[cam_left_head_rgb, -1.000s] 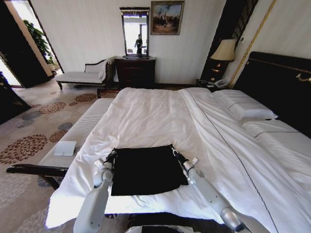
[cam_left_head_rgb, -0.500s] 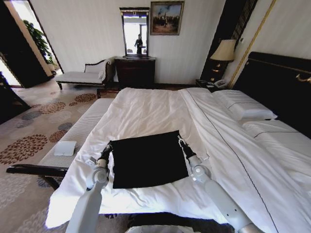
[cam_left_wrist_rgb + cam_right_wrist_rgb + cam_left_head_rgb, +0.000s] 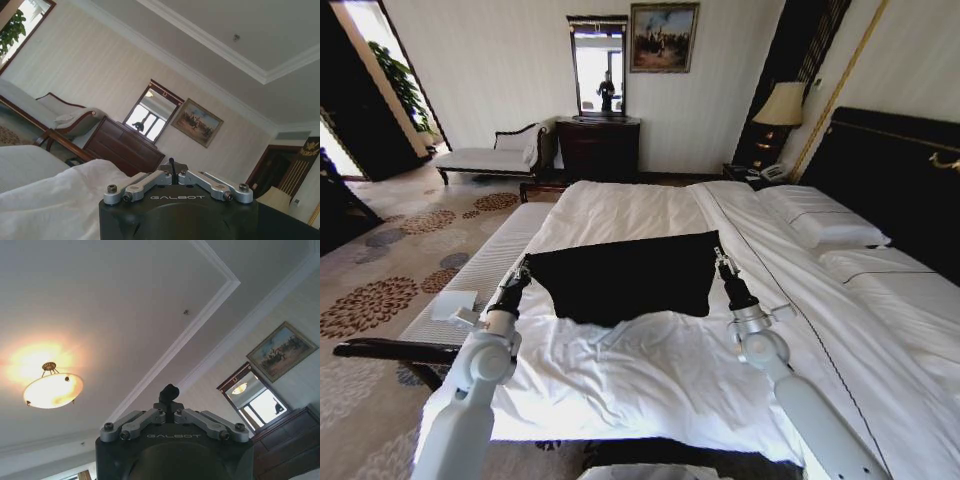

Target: Fold the clothes on the bed.

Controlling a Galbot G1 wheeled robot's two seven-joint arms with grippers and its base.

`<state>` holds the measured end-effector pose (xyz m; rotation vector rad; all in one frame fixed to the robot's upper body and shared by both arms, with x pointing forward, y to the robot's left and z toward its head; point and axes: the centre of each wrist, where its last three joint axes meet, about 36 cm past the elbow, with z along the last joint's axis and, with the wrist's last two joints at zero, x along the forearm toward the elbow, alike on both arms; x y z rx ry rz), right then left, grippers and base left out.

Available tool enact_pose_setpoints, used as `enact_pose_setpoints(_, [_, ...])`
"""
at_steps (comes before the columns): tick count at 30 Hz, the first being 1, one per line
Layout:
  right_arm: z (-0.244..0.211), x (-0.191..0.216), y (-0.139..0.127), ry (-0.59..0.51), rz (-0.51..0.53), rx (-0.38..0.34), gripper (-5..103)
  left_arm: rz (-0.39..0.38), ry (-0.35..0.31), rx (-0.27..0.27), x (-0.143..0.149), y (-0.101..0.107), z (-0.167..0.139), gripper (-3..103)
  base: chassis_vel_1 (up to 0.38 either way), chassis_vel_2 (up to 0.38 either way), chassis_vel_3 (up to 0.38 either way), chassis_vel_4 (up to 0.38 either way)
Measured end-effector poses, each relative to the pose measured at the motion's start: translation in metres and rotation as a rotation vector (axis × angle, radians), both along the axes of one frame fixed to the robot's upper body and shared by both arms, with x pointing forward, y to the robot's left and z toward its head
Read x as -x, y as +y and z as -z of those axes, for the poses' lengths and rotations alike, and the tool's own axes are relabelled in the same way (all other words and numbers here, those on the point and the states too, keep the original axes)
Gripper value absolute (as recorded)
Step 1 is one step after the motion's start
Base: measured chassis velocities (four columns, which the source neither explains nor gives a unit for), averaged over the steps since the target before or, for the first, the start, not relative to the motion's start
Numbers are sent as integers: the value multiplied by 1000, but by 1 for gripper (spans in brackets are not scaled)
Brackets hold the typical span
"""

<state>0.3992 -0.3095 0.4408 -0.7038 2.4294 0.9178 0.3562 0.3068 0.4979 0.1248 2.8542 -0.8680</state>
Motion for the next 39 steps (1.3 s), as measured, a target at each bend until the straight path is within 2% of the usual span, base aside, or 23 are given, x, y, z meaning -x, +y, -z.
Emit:
enact_pose_setpoints(1, [0,5,0,0,3,4,2,0,0,-2,4,-1,-1,1,0,0,0,0])
enact_pose_setpoints(2, [0,26,3,-1,17,19,2,1,0,-11,25,-6,-8,1,0,0,0,0])
enact_pose_setpoints(4, [-8,51,9,3,40,31,2,1,-10,-24,46,-12,-18,1,0,0,0,0])
enact_pose_setpoints(5, [-8,51,9,3,40,31,2,1,-10,-24,46,-12,-18,1,0,0,0,0])
enact_pose_setpoints(7, [-18,71,14,13,73,49,2,-1,-11,-32,65,-18,-27,1,0,0,0,0])
enact_pose_setpoints(9, [-40,99,19,70,151,98,2,-13,11,-44,87,-23,-43,1,0,0,0,0])
enact_pose_setpoints(10, [-40,99,19,70,151,98,2,-13,11,-44,87,-23,-43,1,0,0,0,0])
enact_pose_setpoints(13, [-56,104,21,189,228,125,2,-31,62,-51,90,-25,-47,1,0,0,0,0])
enact_pose_setpoints(14, [-53,91,25,299,268,125,2,-47,116,-59,77,-24,-34,1,0,0,0,0])
enact_pose_setpoints(15, [-46,82,26,349,280,130,2,-54,140,-63,67,-23,-24,1,0,0,0,0])
enact_pose_setpoints(16, [-46,82,26,349,280,130,2,-54,140,-63,67,-23,-24,1,0,0,0,0])
enact_pose_setpoints(17, [-33,67,24,409,292,145,2,-60,178,-69,52,-21,-8,1,0,0,0,0])
enact_pose_setpoints(18, [-9,48,21,494,296,172,2,-60,245,-72,29,-20,20,1,0,0,0,0])
enact_pose_setpoints(19, [-9,48,21,494,296,172,2,-60,245,-72,29,-20,20,1,0,0,0,0])
enact_pose_setpoints(21, [23,24,21,599,283,185,2,-55,320,-64,-1,-22,55,1,0,0,0,0])
enact_pose_setpoints(22, [57,-5,26,701,245,180,2,-52,378,-65,-38,-26,90,1,0,0,0,0])
enact_pose_setpoints(25, [112,-42,29,783,200,219,2,-74,478,-89,-90,-32,154,1,0,0,0,0])
enact_pose_setpoints(26, [112,-42,29,783,200,219,2,-74,478,-89,-90,-32,154,1,0,0,0,0])
enact_pose_setpoints(28, [149,-69,33,795,186,254,2,-80,507,-74,-126,-38,184,1,0,0,0,0])
enact_pose_setpoints(31, [165,-94,43,768,175,242,2,-75,496,-36,-148,-40,195,1,0,0,0,0])
enact_pose_setpoints(32, [165,-94,43,768,175,242,2,-75,496,-36,-148,-40,195,1,0,0,0,0])
enact_pose_setpoints(34, [171,-109,46,718,155,223,2,-61,448,-1,-157,-37,197,1,0,0,0,0])
enact_pose_setpoints(39, [175,-121,42,627,122,190,2,-58,387,27,-151,-33,207,1,0,0,0,0])
